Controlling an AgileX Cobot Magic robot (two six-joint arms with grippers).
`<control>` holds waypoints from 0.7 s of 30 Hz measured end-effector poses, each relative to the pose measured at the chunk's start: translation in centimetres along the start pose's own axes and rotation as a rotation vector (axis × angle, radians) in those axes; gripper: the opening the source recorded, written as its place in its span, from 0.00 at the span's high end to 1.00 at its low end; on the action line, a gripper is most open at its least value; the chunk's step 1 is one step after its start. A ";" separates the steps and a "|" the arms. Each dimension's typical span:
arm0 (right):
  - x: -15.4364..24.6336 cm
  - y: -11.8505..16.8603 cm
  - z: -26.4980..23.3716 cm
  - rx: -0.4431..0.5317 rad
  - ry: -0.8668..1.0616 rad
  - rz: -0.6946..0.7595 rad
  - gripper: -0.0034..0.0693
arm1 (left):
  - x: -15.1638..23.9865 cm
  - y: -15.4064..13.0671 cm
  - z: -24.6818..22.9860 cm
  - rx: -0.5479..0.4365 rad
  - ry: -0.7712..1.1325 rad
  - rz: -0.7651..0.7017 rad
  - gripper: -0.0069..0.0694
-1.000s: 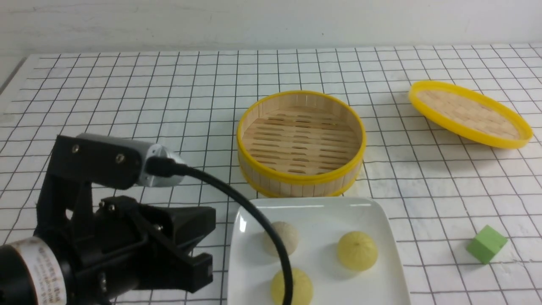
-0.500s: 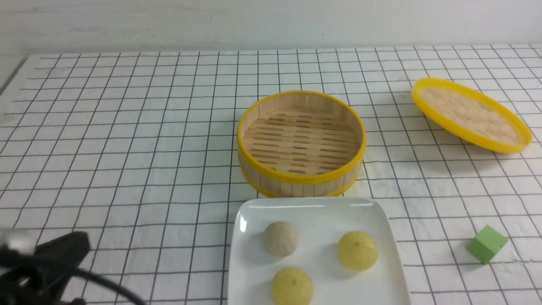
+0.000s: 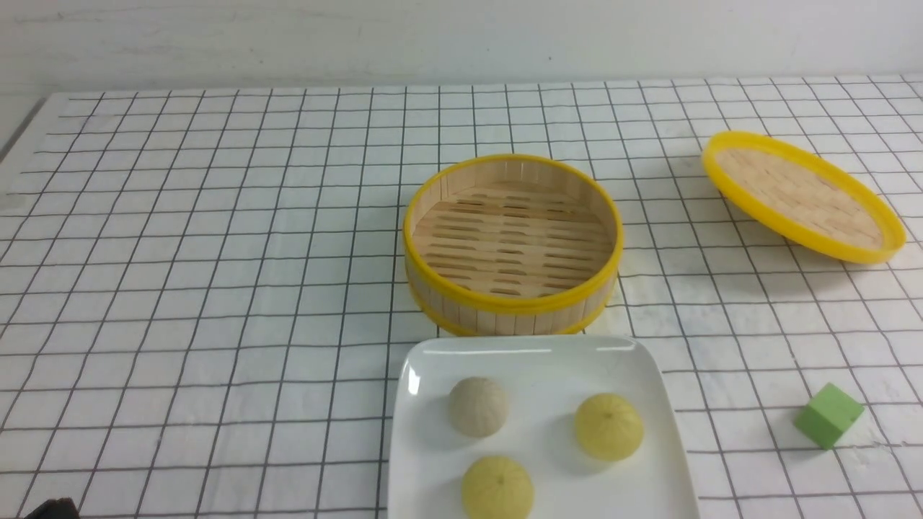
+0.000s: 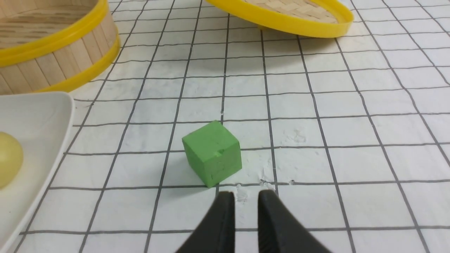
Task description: Put the steamed buns into the plate on the white-black tablecloth.
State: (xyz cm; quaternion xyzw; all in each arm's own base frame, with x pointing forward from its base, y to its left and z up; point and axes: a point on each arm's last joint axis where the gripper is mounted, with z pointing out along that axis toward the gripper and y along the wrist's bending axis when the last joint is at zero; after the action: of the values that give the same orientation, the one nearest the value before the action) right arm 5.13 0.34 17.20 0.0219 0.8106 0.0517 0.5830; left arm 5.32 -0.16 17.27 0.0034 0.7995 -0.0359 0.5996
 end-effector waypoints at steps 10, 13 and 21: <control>0.0 0.0 0.0 0.000 0.000 0.000 0.77 | 0.1 0.2 0.0 -0.034 0.011 -0.011 0.83; 0.0 0.0 0.0 0.000 0.000 0.000 0.77 | 0.1 0.3 0.0 -0.049 0.011 -0.018 0.83; 0.0 0.0 0.0 0.000 0.000 0.000 0.75 | 0.1 0.3 0.0 -0.051 0.011 -0.020 0.82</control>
State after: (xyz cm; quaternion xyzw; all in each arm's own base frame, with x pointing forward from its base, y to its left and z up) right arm 5.13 0.34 17.20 0.0219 0.8106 0.0517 0.5830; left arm 5.28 0.11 17.19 -0.0197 0.8035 -0.0217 0.5945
